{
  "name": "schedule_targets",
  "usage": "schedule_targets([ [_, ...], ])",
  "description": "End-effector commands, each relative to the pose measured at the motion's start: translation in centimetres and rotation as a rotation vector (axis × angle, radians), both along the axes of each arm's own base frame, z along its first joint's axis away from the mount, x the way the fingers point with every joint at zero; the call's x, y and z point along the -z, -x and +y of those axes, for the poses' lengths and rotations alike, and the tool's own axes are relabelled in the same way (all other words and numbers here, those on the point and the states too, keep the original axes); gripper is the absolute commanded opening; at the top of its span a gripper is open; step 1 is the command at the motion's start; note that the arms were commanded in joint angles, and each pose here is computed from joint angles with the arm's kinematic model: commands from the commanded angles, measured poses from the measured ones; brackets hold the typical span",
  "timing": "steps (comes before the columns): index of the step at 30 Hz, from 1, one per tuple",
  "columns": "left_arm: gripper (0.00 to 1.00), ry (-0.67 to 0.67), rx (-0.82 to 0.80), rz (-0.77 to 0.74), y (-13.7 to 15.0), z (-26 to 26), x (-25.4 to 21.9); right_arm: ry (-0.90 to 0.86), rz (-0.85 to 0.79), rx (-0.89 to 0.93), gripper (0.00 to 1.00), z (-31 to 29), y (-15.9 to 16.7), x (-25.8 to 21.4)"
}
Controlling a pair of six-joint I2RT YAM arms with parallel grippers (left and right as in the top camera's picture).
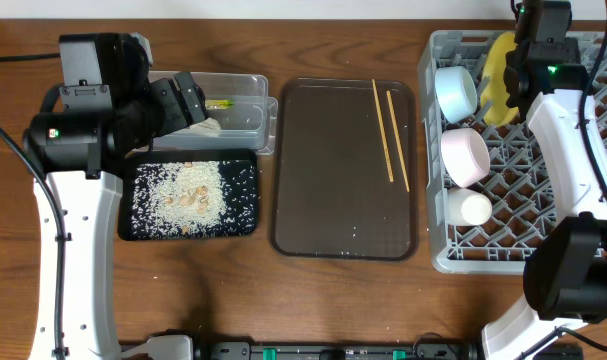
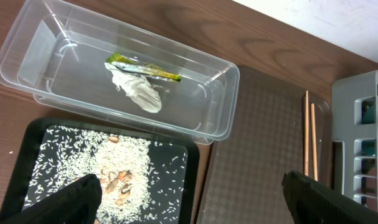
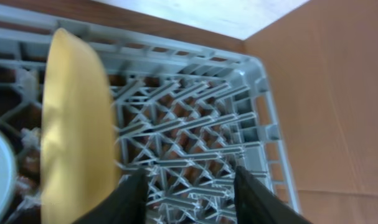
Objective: Sort waste into correct bins and load items into the dishwasher rack
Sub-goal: 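Stand the yellow plate upright in the rack's back row and release, then move the right gripper to the chopsticks on the brown tray and grasp one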
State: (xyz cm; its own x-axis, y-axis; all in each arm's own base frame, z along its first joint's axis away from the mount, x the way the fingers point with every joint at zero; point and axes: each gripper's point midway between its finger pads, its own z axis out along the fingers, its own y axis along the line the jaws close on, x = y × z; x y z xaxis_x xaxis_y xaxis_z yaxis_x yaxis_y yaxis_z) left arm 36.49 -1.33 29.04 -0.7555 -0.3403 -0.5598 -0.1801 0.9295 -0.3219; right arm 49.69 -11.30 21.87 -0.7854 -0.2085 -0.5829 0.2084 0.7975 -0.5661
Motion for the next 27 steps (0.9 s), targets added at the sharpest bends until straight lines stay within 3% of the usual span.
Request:
schedule_targets([
  [1,0.96,-0.014,-0.003,-0.01,-0.1,0.3,-0.4,-0.11,-0.041,-0.031,0.49,2.3,-0.3,0.0],
  [6,0.96,-0.014,-0.003,-0.009,-0.1,0.3,-0.4,-0.236,-0.13,-0.126,0.66,4.7,0.6,-4.2],
  [7,0.96,-0.014,-0.003,-0.009,-0.1,0.3,-0.4,-0.276,-0.159,-0.157,0.73,5.5,0.9,-5.3],
  [8,0.96,-0.014,-0.004,-0.009,-0.1,0.3,-0.4,-0.324,-0.19,-0.201,0.89,6.6,1.2,-6.5],
  [9,0.96,-0.014,-0.003,-0.009,-0.1,0.3,-0.4,-0.374,-0.216,-0.248,0.99,7.7,1.4,-7.6],
  [13,0.96,-0.014,-0.003,-0.01,-0.1,0.3,-0.4,-0.576,-0.3,-0.435,0.99,12.3,3.1,-11.7],
  [18,0.96,-0.014,-0.003,-0.009,-0.1,0.3,-0.4,-0.851,-0.356,-0.518,0.99,16.6,3.7,-13.9],
  [22,0.96,-0.014,-0.003,-0.009,-0.1,0.3,-0.4,-0.89,-0.294,-0.475,0.99,20.2,2.3,-11.0],
  [27,0.96,-0.014,-0.003,-0.01,-0.1,0.3,-0.4,-0.818,-0.126,-0.445,0.99,27.7,1.7,-3.8],
])
